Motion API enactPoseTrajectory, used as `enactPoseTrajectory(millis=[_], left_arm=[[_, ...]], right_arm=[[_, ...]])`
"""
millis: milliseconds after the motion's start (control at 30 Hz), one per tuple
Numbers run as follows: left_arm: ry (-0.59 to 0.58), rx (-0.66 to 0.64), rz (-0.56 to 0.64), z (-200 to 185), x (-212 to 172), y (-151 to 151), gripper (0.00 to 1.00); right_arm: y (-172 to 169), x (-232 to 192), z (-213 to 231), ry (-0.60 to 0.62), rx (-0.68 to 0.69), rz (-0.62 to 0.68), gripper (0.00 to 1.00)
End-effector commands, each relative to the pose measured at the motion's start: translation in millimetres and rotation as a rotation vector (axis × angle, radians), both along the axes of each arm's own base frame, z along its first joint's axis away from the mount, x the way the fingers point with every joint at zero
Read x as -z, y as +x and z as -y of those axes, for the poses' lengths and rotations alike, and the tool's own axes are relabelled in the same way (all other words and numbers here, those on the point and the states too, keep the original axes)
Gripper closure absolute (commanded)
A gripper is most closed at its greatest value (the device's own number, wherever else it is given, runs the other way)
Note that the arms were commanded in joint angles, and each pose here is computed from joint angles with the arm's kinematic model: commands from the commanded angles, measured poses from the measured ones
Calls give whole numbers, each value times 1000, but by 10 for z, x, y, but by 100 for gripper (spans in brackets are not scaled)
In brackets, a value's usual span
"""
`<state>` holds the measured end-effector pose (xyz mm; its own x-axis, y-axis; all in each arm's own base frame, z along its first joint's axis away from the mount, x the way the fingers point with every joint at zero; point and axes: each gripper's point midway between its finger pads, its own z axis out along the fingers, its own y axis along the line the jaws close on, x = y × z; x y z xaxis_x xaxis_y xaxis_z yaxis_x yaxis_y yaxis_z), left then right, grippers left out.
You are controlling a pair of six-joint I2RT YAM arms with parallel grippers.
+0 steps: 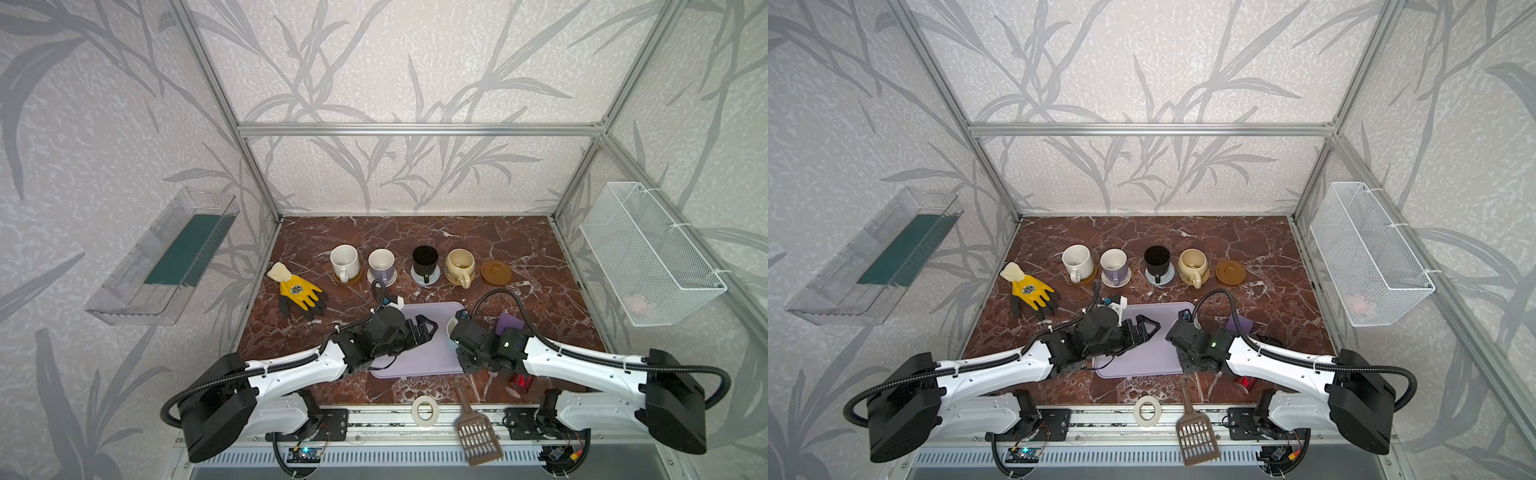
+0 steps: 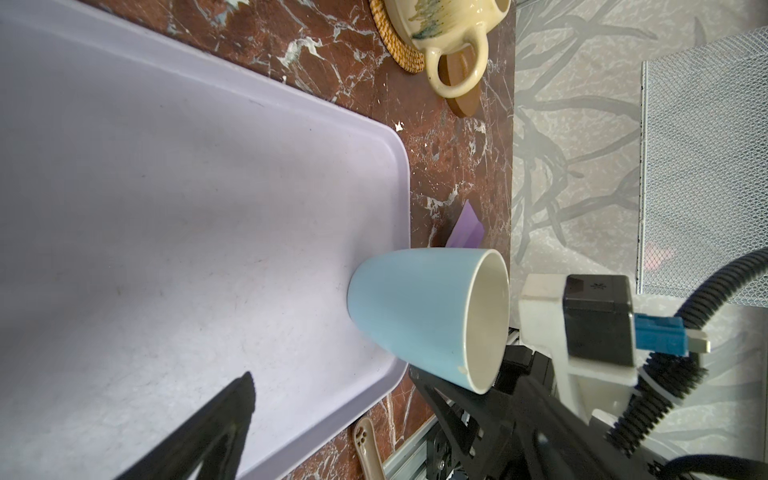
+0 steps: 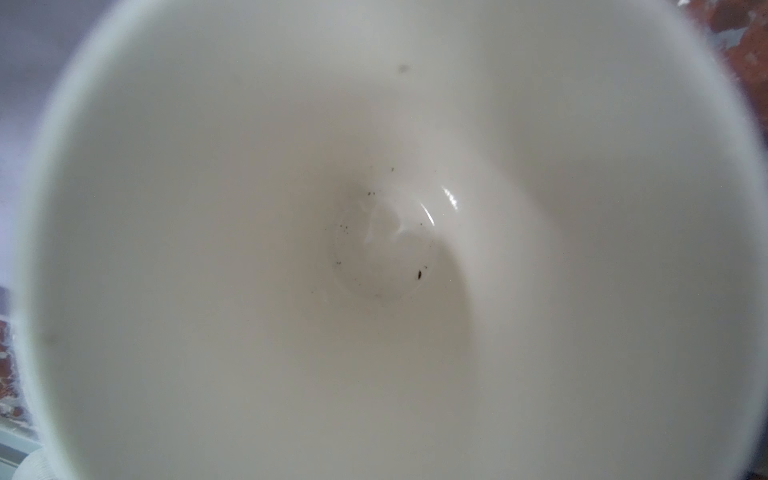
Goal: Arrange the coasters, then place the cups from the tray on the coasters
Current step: 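Lift the light blue mug out of the tray with the right gripper, then carry the light blue mug toward the empty wooden coaster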
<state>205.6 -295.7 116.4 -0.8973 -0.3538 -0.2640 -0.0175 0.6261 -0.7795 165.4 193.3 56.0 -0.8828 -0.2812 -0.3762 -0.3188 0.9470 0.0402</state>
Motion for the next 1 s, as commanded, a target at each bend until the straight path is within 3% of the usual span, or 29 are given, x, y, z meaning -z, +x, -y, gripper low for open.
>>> enactPoseTrajectory(millis=[0, 367, 600, 767, 967], left_arm=[[-2, -17, 14, -42, -10, 7, 1], [0, -21, 33, -70, -85, 21, 1], [-4, 3, 62, -32, -246, 57, 1], [-20, 9, 93, -1, -381, 111, 1], [-49, 7, 137, 24, -585, 179, 1]], right_arm=[[88, -24, -22, -20, 11, 10, 73], [139, -161, -109, -7, -29, 24, 95], [226, -325, -125, 24, -7, 79, 100], [289, -446, -222, 122, 23, 97, 100], [374, -563, -157, 118, 51, 157, 100]])
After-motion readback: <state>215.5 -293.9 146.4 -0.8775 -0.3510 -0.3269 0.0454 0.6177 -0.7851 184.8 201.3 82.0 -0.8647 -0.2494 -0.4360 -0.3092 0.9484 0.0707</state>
